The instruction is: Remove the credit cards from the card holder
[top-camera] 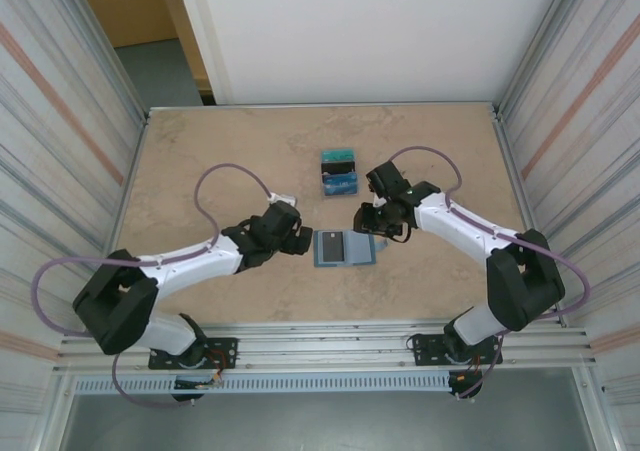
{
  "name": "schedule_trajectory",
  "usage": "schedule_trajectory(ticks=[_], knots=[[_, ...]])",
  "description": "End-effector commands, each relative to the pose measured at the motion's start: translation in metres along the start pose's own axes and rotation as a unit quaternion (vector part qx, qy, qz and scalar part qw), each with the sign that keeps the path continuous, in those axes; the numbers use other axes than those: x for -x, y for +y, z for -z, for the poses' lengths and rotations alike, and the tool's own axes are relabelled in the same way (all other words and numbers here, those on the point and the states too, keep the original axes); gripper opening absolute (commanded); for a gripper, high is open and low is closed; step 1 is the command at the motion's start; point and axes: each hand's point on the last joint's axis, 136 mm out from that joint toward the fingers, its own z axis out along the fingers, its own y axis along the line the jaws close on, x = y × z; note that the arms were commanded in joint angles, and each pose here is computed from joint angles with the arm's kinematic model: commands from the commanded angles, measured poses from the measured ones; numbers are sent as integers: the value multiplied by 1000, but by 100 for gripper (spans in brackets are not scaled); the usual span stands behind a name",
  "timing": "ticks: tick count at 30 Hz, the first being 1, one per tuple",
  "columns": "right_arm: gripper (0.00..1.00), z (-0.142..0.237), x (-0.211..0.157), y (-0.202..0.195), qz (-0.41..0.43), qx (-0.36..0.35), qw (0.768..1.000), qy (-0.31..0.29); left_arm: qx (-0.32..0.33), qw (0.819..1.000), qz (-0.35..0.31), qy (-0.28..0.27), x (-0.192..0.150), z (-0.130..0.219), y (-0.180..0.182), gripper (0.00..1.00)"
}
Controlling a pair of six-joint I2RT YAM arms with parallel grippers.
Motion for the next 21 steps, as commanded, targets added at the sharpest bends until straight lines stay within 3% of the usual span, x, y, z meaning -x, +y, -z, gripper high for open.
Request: schedule_trajectory(ticks=[1, 7, 21], knots=[[37, -3, -3, 27, -13, 78, 997, 18, -12, 1000, 7, -6, 6, -6, -11, 99], [29, -22, -10, 27, -19, 88, 995, 42, -31, 999, -16, 18, -6, -22, -29, 99], [26, -53, -22, 18, -28, 81, 993, 76, -30, 998, -41, 46, -21, -43, -42, 99]])
